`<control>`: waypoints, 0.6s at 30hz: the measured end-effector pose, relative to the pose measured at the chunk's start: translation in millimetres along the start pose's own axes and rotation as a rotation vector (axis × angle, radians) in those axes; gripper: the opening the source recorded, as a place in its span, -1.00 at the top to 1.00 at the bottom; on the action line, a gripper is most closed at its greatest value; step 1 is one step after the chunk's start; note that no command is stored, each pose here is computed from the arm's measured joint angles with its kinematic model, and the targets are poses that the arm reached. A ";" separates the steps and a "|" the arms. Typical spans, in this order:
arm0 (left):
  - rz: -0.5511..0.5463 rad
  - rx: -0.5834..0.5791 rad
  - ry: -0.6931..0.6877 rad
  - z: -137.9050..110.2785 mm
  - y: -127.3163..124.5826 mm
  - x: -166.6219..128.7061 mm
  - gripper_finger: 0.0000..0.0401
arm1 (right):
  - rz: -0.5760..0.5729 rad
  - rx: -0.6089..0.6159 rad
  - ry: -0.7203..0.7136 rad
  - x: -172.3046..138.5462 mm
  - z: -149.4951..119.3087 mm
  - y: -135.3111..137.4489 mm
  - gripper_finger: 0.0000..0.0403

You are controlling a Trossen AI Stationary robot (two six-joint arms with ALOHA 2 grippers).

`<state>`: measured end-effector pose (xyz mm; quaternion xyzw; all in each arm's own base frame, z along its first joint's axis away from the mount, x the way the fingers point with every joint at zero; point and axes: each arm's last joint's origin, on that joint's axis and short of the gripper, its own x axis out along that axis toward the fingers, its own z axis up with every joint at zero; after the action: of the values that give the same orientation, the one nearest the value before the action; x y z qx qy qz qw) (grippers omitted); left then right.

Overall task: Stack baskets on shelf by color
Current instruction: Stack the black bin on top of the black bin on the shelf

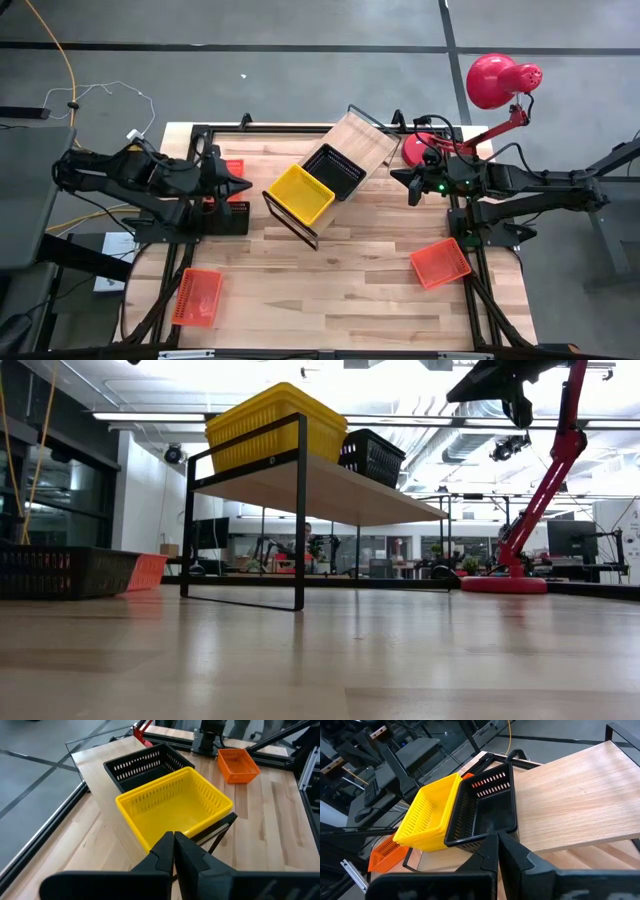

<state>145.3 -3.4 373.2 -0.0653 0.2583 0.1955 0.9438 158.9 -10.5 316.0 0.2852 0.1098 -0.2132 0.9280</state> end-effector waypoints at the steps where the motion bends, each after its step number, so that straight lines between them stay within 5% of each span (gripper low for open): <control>1: -0.002 -0.003 -0.006 0.1 0.5 -1.2 1.00 | 0.000 -0.001 0.000 0.0 0.0 0.0 1.00; 18: -0.023 -0.065 -0.111 -1.0 14.3 -28.2 1.00 | -0.006 -0.062 -0.004 0.1 0.1 -0.2 1.00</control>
<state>116.8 0.0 386.5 -0.0881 0.1983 0.1962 0.9562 158.9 -10.7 316.0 0.2555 0.1153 -0.2132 0.9359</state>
